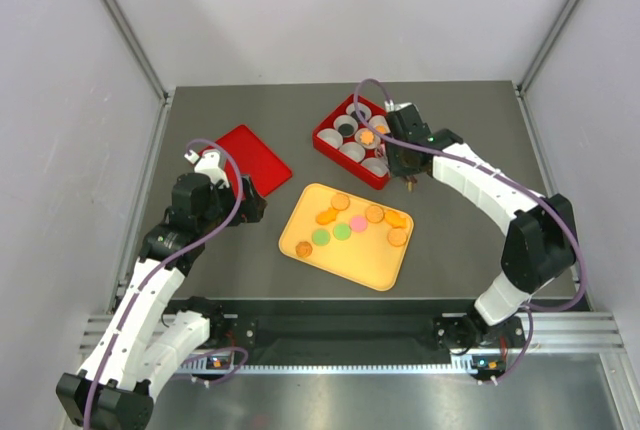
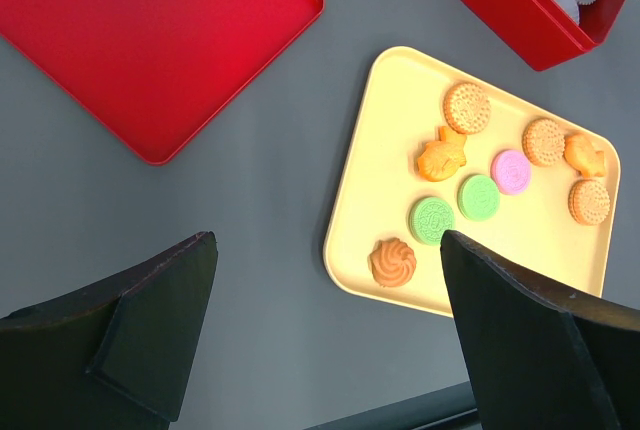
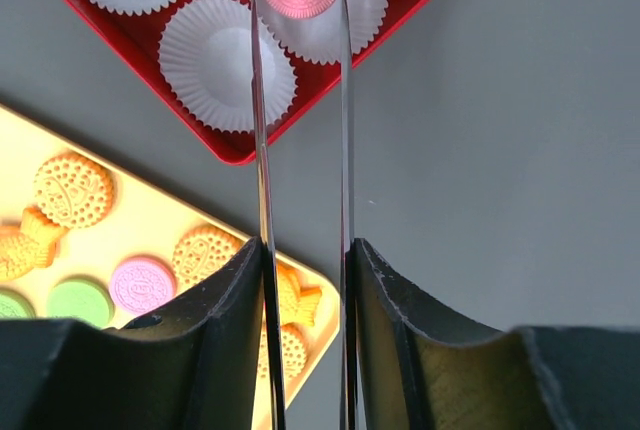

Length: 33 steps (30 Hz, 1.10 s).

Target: Pack the cookies

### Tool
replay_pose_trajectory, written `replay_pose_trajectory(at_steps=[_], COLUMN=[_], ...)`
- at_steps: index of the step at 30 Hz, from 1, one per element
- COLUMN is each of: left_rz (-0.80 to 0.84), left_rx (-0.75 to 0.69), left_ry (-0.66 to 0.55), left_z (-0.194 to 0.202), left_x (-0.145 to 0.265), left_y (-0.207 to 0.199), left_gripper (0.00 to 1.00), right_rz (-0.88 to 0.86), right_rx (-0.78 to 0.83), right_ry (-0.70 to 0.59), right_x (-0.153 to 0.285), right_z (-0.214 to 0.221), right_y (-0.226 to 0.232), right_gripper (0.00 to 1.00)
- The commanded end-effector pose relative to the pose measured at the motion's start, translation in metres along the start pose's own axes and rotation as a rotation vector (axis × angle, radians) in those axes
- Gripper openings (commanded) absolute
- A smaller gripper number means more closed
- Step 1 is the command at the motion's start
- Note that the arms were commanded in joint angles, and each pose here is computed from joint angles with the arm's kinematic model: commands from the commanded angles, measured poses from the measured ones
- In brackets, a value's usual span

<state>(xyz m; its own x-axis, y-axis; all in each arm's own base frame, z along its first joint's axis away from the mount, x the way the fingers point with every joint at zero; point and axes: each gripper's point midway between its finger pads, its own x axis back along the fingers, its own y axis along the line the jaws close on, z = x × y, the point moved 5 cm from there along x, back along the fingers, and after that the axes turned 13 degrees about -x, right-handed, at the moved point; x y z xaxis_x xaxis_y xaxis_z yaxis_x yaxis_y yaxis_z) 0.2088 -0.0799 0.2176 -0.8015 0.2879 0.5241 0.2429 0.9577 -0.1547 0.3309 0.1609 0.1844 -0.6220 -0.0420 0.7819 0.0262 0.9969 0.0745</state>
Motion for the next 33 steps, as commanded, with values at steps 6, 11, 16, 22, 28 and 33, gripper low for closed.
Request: replay_pose_trajectory(at_steps=[6, 11, 16, 22, 28, 33], left_rz=[0.005, 0.005, 0.001, 0.0, -0.003, -0.004], left_rx=[-0.016, -0.017, -0.017, -0.017, -0.017, -0.015], left_ry=[-0.022, -0.023, -0.026, -0.026, -0.029, -0.031], left_z=[-0.003, -0.003, -0.004, -0.004, -0.004, -0.004], left_x=[-0.002, -0.002, -0.002, -0.002, -0.001, -0.001], left_y=[0.0, 0.0, 0.0, 0.0, 0.001, 0.001], left_gripper=[0.98, 0.98, 0.98, 0.98, 0.98, 0.98], right_rz=[-0.027, -0.035, -0.041, -0.106, -0.206, -0.254], right_rx=[-0.027, -0.024, -0.026, -0.032, 0.034, 0.116], right_ry=[-0.087, -0.101, -0.126, -0.168, -0.164, -0.099], right_x=[0.017, 0.02, 0.03, 0.063, 0.102, 0.118], right_z=[-0.018, -0.024, -0.035, -0.039, 0.002, 0.057], right_y=[-0.004, -0.003, -0.001, 0.001, 0.02, 0.035], right_gripper=[0.43, 0.46, 0.48, 0.47, 0.47, 0.47])
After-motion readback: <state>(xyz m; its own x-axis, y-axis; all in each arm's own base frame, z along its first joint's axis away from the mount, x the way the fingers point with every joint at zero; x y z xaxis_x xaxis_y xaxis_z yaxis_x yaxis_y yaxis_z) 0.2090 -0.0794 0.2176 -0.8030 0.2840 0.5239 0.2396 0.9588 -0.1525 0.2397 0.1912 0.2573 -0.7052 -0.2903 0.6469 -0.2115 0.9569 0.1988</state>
